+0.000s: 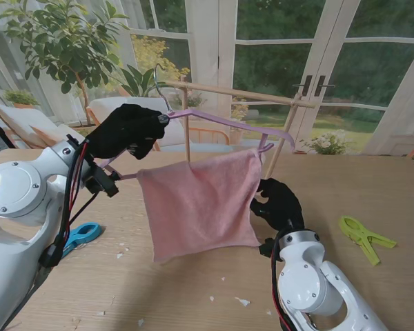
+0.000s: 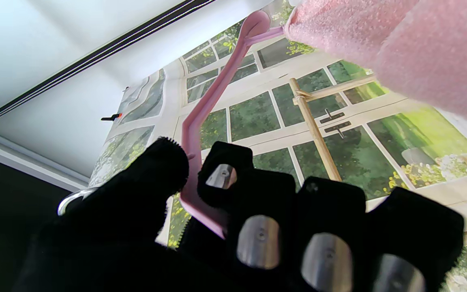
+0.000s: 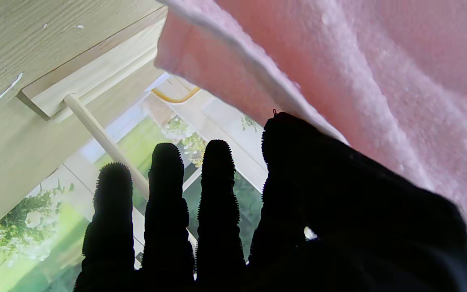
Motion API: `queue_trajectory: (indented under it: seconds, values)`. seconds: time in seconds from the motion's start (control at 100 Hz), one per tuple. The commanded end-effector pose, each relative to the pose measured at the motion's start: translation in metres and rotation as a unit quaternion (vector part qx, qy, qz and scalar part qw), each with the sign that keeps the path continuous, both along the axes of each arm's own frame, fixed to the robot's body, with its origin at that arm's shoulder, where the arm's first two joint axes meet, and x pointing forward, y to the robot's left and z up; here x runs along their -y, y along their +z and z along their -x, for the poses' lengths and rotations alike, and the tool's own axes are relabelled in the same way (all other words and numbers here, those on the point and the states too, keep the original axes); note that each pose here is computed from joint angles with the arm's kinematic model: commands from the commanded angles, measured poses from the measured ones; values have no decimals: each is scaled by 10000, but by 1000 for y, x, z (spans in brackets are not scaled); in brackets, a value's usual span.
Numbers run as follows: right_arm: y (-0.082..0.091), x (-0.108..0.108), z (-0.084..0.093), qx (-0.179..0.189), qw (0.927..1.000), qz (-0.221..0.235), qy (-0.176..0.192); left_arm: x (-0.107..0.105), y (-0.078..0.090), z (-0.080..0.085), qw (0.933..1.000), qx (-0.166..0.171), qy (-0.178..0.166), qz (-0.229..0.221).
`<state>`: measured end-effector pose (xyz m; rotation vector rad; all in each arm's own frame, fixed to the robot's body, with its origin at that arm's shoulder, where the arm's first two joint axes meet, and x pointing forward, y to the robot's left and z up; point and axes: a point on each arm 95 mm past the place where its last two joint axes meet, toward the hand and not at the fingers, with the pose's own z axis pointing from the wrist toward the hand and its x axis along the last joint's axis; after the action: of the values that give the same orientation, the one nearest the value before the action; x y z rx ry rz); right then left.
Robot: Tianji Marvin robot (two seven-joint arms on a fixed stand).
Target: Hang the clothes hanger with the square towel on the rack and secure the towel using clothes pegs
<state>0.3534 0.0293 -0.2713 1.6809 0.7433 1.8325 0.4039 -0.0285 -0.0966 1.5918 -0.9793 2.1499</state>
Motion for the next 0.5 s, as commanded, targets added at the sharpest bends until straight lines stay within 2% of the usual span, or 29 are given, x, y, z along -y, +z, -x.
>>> queue_trajectory:
  seconds: [0.0, 0.22, 0.49]
  values:
    - [-6, -5, 0, -160, 9998, -5, 72, 3, 4, 4, 9999, -17, -96, 77]
    - [-14, -9, -3, -264, 9994, 95, 189, 5, 4, 6, 9998, -65, -165, 54]
    - [-11, 9, 5, -115, 9989, 402, -216, 0, 5, 4, 9998, 90, -31, -145]
